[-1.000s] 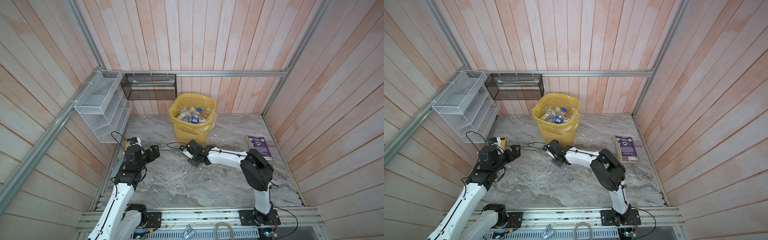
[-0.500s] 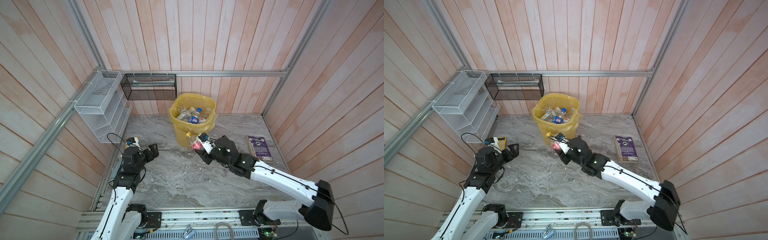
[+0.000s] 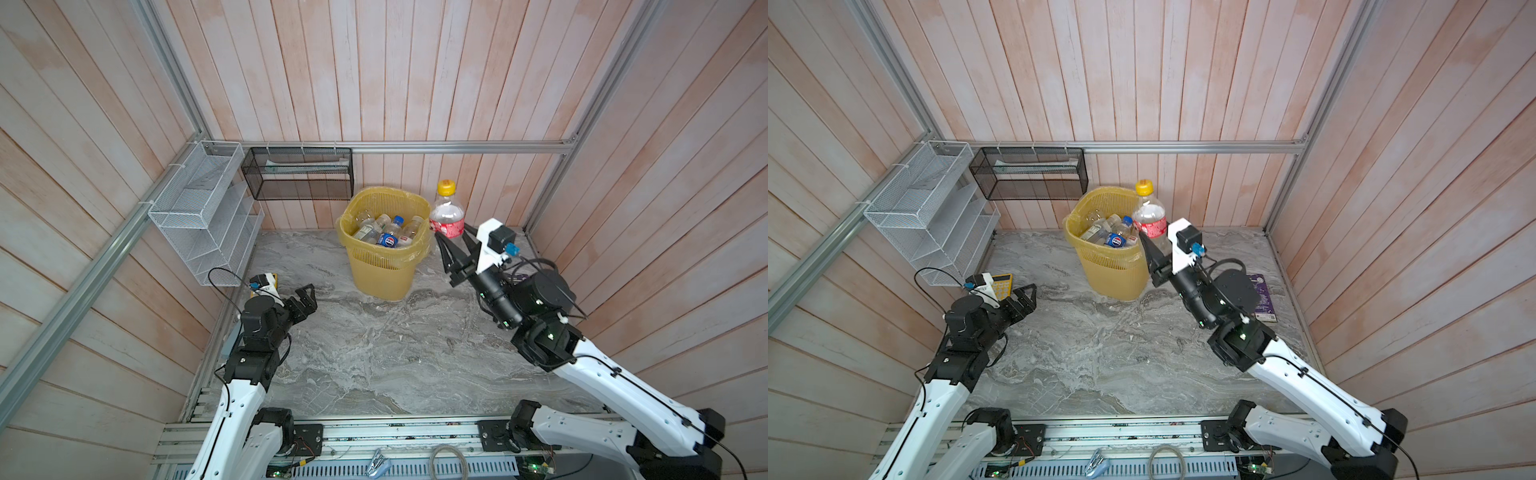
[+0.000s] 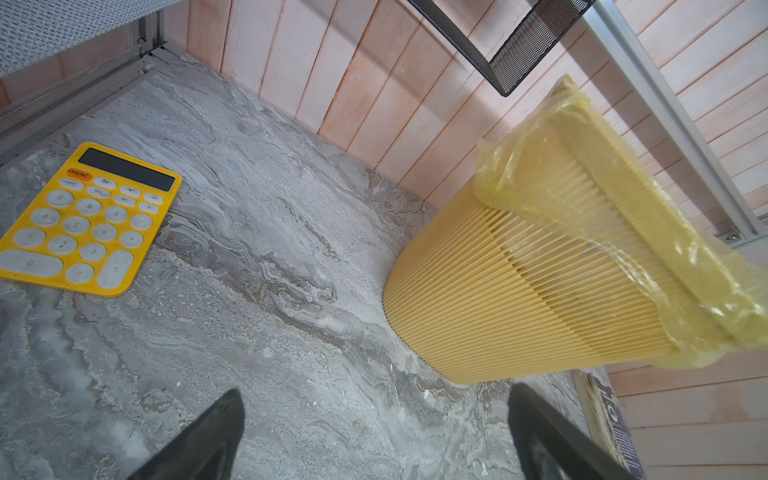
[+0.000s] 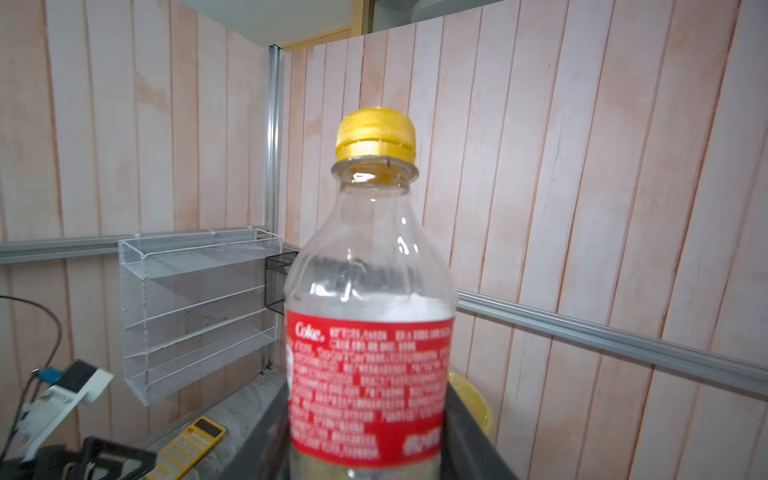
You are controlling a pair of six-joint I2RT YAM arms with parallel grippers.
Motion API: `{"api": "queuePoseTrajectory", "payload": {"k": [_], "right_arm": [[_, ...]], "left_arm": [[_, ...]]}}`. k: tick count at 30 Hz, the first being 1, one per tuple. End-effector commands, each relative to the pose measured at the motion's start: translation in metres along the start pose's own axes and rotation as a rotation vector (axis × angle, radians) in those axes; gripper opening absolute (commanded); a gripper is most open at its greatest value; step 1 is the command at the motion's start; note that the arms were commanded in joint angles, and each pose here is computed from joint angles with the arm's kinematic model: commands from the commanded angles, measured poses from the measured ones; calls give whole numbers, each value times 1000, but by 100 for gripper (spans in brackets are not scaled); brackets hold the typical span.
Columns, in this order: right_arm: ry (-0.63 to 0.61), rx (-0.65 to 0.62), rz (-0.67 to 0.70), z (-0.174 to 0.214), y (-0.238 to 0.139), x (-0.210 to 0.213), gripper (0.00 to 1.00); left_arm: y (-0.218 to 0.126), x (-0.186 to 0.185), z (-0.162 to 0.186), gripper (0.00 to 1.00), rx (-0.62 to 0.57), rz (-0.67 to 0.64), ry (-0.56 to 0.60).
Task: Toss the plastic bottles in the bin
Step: 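Lift the Coke bottle with the right gripper and drop it into the bin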
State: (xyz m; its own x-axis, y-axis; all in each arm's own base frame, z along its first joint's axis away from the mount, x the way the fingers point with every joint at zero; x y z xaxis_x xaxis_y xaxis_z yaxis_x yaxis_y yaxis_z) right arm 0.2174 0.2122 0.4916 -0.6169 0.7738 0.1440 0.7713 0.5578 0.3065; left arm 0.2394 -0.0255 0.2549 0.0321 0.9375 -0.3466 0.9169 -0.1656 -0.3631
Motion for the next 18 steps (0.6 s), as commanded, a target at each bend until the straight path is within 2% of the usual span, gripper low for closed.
{"api": "queuePoseTrajectory", "payload": {"k": [1, 2, 4, 6, 9, 11, 14, 18], "right_arm": [[16, 231, -21, 44, 60, -13, 44], [21, 309, -13, 58, 81, -18, 47], [-8, 431, 5, 80, 108, -21, 58], [-43, 488, 55, 85, 122, -25, 70], [-67, 439, 137, 63, 119, -34, 83], [-67, 369, 164, 41, 108, -39, 96], [-70, 318, 205, 19, 93, -45, 100], [-64, 317, 229, 16, 80, -54, 100]], "left_arm": [[1, -3, -1, 100, 6, 28, -4], [2, -3, -1, 100, 18, 27, -3], [2, -3, -1, 100, 38, 26, 7], [2, -3, -1, 100, 51, 20, 18], [0, -3, -1, 100, 56, 14, 27], [1, -3, 0, 100, 53, 20, 27], [2, -4, 0, 100, 53, 37, 21], [4, -5, 0, 100, 51, 45, 19]]}}
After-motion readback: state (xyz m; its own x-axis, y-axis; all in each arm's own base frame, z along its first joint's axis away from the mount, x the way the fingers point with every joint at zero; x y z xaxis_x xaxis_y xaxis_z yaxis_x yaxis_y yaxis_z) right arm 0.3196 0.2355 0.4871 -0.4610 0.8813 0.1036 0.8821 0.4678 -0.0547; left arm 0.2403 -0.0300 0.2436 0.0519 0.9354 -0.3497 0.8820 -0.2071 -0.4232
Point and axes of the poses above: each gripper's point midway between its finger pads, its own y axis out along the fingers, its own x axis along the line the jaws close on, z = x × y, the point moved 7 cm from there along -y, back along the fingers, and after that the axes turned 13 degrees about y, right-handed, at the moved point
